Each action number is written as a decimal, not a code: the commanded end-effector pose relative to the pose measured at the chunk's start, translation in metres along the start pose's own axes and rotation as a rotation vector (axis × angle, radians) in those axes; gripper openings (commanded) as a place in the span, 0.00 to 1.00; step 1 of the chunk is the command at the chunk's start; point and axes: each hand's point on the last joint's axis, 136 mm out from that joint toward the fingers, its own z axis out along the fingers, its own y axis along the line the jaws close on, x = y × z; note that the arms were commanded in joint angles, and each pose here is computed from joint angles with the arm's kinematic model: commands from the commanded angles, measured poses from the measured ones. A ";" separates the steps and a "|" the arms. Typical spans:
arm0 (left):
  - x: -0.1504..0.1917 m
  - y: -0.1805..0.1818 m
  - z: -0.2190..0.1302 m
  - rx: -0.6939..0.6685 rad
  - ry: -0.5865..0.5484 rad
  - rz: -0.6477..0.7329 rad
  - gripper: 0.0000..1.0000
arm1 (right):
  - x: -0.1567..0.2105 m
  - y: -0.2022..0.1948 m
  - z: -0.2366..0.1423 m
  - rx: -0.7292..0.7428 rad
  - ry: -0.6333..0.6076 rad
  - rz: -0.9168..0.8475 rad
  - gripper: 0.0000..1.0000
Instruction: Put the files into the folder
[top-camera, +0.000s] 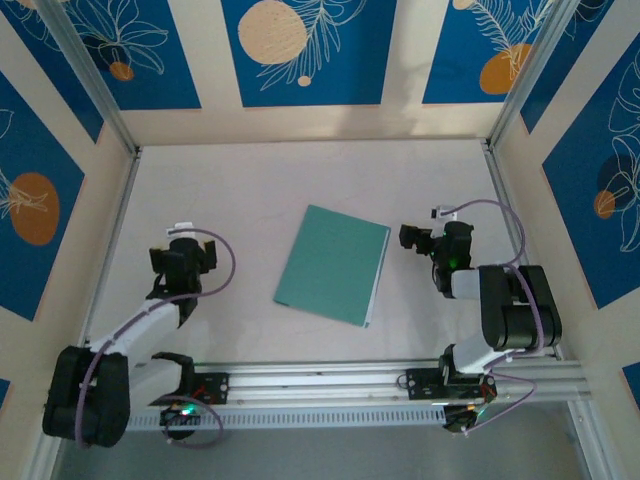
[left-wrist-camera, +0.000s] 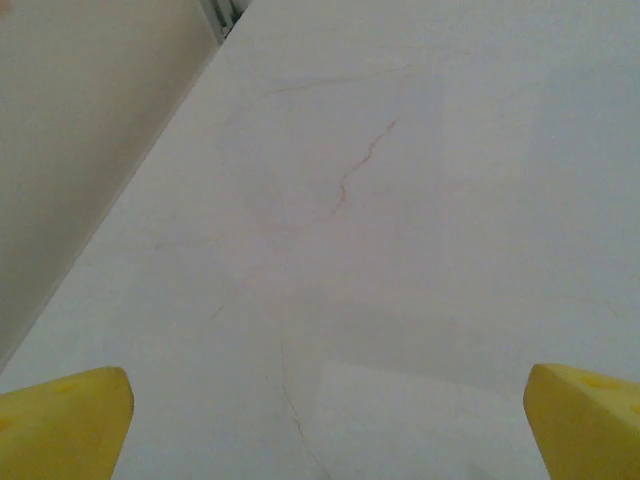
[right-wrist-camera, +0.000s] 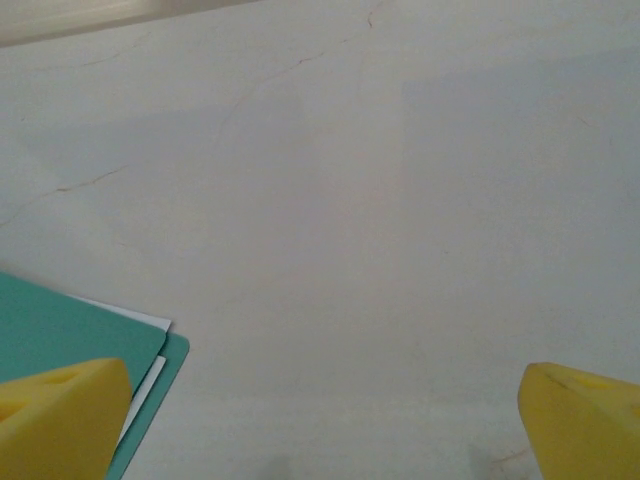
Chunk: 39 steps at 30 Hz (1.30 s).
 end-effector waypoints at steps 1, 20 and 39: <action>-0.034 -0.012 0.007 0.076 -0.154 -0.067 1.00 | -0.020 0.007 -0.001 -0.012 -0.086 -0.046 0.99; -0.017 -0.047 0.037 0.197 -0.272 0.007 1.00 | -0.020 0.007 0.000 0.003 -0.080 -0.058 0.99; -0.014 -0.047 0.056 0.219 -0.165 -0.016 1.00 | -0.019 0.006 0.001 0.001 -0.073 -0.053 0.99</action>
